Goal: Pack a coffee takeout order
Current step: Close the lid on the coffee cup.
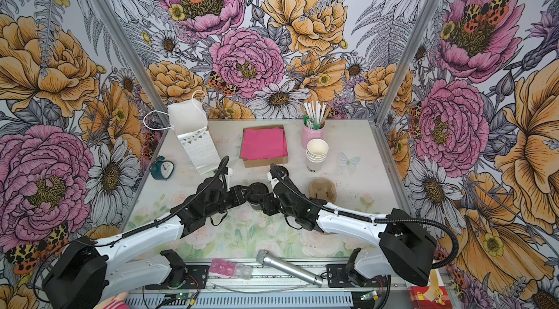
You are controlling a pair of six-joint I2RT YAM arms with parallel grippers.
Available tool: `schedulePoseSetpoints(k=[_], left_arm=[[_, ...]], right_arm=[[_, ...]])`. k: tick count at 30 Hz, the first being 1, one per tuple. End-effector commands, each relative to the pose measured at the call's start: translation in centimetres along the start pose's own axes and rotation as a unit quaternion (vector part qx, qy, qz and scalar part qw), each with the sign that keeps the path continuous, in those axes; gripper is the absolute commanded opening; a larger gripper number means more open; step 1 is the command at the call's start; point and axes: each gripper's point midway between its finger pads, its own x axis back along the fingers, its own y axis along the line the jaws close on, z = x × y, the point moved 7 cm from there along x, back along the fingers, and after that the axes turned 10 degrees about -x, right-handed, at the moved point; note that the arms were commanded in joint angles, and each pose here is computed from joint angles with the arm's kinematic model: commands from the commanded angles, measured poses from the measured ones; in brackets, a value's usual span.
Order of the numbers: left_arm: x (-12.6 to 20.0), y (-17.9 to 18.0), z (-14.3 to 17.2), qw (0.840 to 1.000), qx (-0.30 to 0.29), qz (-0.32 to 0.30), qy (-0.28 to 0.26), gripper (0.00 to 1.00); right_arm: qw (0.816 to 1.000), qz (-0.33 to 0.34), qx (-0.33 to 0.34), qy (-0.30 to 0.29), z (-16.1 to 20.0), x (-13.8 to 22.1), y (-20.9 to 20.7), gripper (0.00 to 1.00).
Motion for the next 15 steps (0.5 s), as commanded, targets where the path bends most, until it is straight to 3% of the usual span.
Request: schedulePoseSetpoints(k=[1,9,15], left_arm=[[-0.2,4.8,7.7,0.981,0.001,-0.101,0.167,0.36],[-0.6,5.2,9.1,0.977,0.000,-0.113,0.181,0.35],[-0.6,5.0,9.1,0.977,0.001,-0.114,0.182,0.35]], right_arm=[[0.995,0.096,-0.025,0.032,2.3,-0.8,-4.5,0.53],[0.990,0.121,-0.047,0.047,3.4,-1.2,-6.2,0.52],[0.995,0.088,-0.046,0.031,2.2,-0.7,-5.0,0.52]])
